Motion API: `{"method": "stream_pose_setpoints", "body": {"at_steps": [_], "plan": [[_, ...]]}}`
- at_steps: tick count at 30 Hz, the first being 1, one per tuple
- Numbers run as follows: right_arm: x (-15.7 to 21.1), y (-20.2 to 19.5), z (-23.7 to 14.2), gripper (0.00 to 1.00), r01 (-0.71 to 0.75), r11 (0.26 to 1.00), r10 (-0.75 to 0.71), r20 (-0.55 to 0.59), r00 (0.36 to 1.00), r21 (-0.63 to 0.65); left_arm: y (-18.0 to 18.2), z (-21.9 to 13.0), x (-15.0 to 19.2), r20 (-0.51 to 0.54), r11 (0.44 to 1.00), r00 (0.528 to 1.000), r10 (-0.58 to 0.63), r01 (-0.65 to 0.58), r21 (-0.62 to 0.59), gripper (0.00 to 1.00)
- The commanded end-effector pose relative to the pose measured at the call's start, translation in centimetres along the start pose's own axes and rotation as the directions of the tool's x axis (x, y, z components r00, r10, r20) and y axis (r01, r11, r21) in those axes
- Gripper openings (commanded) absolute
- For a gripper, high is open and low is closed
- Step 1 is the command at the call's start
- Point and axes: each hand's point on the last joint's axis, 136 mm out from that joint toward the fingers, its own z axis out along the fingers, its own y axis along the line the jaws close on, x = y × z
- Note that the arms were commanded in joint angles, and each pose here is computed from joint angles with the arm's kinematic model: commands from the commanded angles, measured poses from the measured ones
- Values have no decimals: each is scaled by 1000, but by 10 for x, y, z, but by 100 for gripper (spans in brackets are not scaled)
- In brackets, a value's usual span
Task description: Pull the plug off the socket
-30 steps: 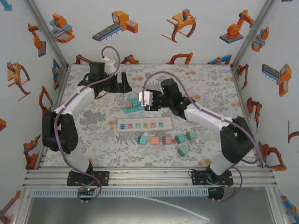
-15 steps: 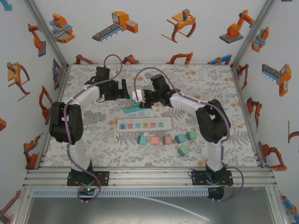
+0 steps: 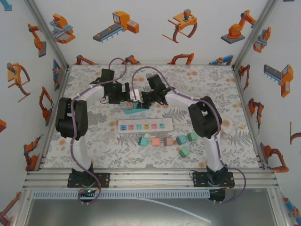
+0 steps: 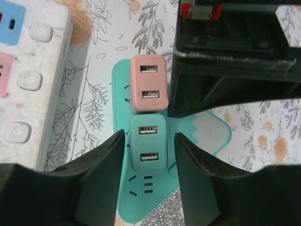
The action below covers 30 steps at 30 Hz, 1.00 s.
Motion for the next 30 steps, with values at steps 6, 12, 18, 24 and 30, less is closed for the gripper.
{"method": "stream_pose_setpoints", "body": {"at_steps": [6, 12, 18, 24, 30], "plan": [[-10, -3, 1, 35, 2, 999, 1, 47, 999, -49, -6, 16, 11, -63, 999, 997, -42, 43, 9, 77], [-18, -9, -3, 28, 11, 999, -8, 54, 998, -50, -5, 27, 21, -107, 999, 994, -35, 33, -14, 77], [-24, -15, -6, 24, 22, 999, -20, 50, 999, -37, 11, 36, 32, -162, 994, 986, -42, 25, -105, 77], [-29, -18, -10, 24, 24, 999, -23, 60, 998, -27, 13, 49, 49, -223, 991, 975, -10, -21, -135, 77], [-34, -26, -15, 24, 32, 999, -32, 66, 997, 3, 20, 58, 68, -302, 976, 951, 58, -117, -181, 68]]}}
